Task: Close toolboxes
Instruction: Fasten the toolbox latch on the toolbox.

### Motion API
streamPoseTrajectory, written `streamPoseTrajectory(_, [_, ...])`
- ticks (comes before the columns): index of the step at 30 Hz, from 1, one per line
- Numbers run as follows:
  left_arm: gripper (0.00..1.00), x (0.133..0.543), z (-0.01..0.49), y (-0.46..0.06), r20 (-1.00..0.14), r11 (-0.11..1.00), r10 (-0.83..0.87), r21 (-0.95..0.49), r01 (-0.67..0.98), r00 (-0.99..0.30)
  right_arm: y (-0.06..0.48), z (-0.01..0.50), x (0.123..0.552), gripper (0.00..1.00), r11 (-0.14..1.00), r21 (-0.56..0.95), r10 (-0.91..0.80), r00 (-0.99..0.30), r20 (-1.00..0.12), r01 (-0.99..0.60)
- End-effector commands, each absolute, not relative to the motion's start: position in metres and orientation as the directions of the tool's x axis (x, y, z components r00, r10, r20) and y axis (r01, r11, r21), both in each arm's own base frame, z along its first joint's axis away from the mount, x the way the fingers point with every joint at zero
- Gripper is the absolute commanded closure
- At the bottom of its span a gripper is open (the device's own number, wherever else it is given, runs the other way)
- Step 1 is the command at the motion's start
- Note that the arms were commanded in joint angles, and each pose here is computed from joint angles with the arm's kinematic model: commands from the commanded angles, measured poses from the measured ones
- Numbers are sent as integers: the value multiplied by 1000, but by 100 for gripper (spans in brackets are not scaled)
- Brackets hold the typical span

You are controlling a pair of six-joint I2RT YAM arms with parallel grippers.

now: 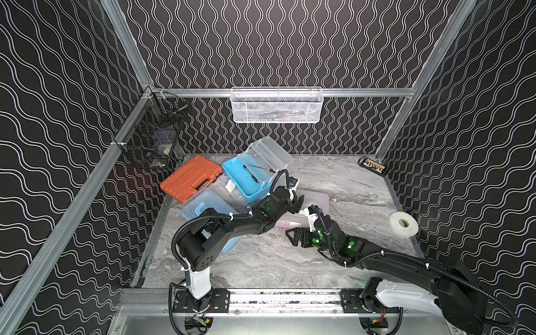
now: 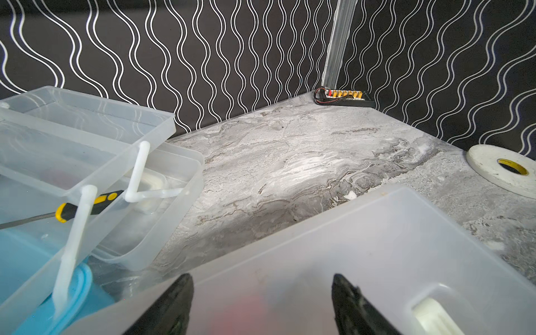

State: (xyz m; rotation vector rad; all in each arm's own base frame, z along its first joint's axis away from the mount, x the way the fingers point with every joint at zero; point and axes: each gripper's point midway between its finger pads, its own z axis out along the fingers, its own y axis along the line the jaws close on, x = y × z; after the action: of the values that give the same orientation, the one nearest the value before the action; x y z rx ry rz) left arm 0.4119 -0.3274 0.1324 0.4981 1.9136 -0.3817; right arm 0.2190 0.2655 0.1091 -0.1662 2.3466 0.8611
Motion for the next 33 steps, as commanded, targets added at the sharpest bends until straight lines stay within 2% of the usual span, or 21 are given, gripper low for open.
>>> streamPoseTrajectory(1, [22,362,35,-299,-687,862,333,-56,504,-646,282,116,217,2,718,601,112,-793,-598,-352])
streamPoseTrajectory(13, [22,359,31,-295,-680,863,339,-51,503,-650,287,115,252,1,721,564,222,-635,-739,-403])
streamPoseTrajectory(26, [22,359,30,-298,-678,860,338,-60,508,-653,272,108,267,1,755,547,306,-545,-781,-360])
streamPoseTrajectory(33, [22,361,36,-296,-684,858,341,-54,511,-645,279,106,261,1,742,560,276,-593,-756,-369])
